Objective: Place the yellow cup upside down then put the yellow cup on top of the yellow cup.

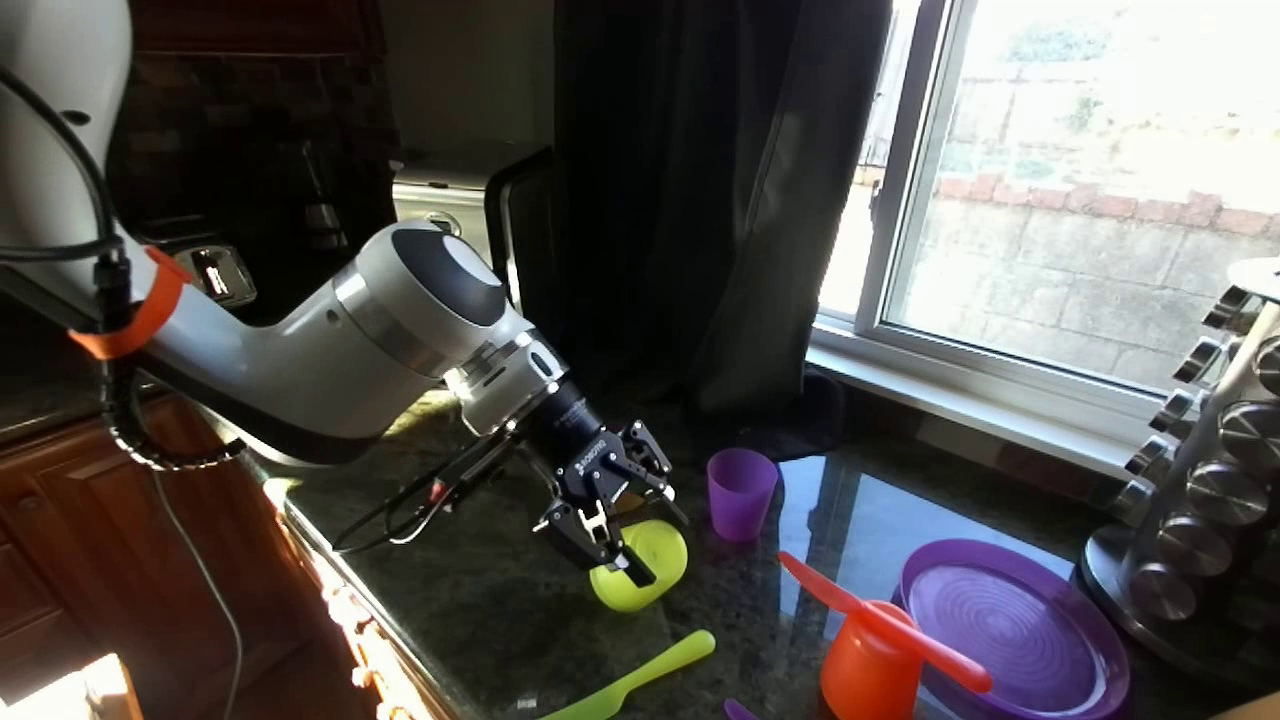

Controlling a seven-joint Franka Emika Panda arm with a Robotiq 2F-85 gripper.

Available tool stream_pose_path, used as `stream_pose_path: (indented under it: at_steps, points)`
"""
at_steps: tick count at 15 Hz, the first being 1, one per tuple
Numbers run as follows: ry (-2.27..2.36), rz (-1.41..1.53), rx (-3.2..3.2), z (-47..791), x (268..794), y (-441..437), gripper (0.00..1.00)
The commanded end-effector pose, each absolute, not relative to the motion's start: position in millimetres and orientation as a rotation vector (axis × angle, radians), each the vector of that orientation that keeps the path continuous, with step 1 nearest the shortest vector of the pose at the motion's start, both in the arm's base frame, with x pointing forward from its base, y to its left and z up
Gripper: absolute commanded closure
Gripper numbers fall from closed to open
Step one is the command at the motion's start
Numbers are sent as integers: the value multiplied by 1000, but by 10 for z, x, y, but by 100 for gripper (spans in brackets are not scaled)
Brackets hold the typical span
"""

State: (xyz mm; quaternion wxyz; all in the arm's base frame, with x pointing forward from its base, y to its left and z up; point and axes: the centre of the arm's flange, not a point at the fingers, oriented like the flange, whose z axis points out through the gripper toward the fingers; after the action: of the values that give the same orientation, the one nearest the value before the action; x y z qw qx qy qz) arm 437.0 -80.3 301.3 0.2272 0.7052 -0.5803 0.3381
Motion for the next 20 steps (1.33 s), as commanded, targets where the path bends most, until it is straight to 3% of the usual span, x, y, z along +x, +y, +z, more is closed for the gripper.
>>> stream_pose_path:
  at_steps: [1, 11, 12, 13, 16, 20]
  points:
    - [-1560, 938, 1875, 2874, 4396, -759, 61]
    - [-1502, 895, 1869, 2767, 4488, -544, 61]
    - [-1507, 892, 1878, 2775, 4503, -517, 45]
    - [-1519, 886, 1893, 2794, 4520, -487, 11]
    - [-1551, 883, 1935, 2866, 4536, -416, 1]
    - [-1572, 857, 1984, 2967, 4534, -432, 0]
